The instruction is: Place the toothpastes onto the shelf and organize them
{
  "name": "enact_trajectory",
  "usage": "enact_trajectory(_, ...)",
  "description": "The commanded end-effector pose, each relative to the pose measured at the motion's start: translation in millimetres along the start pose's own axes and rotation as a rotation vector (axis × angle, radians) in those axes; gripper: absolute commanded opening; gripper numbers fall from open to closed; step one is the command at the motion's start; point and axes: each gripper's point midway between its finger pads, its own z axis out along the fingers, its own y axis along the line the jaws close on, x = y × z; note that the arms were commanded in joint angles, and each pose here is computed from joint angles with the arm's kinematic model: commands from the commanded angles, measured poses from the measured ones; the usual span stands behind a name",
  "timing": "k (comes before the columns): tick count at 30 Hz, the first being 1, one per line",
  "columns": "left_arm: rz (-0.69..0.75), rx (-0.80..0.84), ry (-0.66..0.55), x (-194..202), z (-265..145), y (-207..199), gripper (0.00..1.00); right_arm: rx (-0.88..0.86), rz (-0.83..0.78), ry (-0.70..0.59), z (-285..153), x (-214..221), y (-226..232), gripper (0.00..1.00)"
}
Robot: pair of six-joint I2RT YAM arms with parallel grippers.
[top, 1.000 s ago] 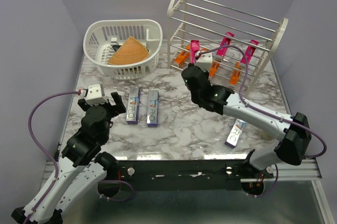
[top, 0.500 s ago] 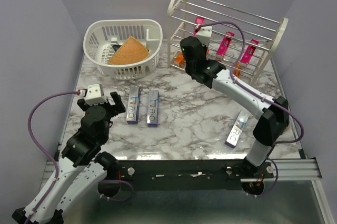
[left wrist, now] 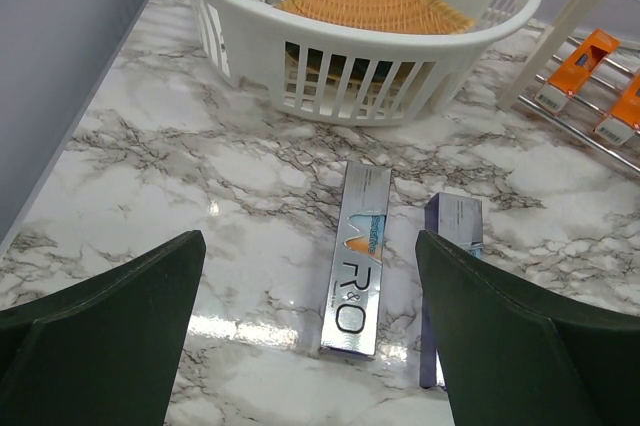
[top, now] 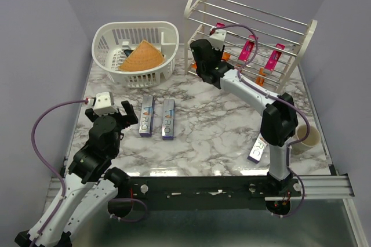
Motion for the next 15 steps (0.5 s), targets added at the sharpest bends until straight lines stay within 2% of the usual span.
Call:
enact_trajectory(1,-0.016,0.020,-0.003,-1,1,-4,0.99,0.067,0.092,-0.105,11,-22,1,0.52)
enact_trajectory(5,-0.019,0.025,-0.002,-1,1,-4,0.99,0.071,0.098,-0.113,17,-23,5,0.53)
enact_trajectory(9,-0.022,0.026,0.001,0,2,-4,0.99,0.066,0.102,-0.109,20,-21,9,0.59)
enact_trajectory(15,-0.024,0.030,0.003,0,2,-4,0.99,0.070,0.112,-0.120,24,-22,8,0.52)
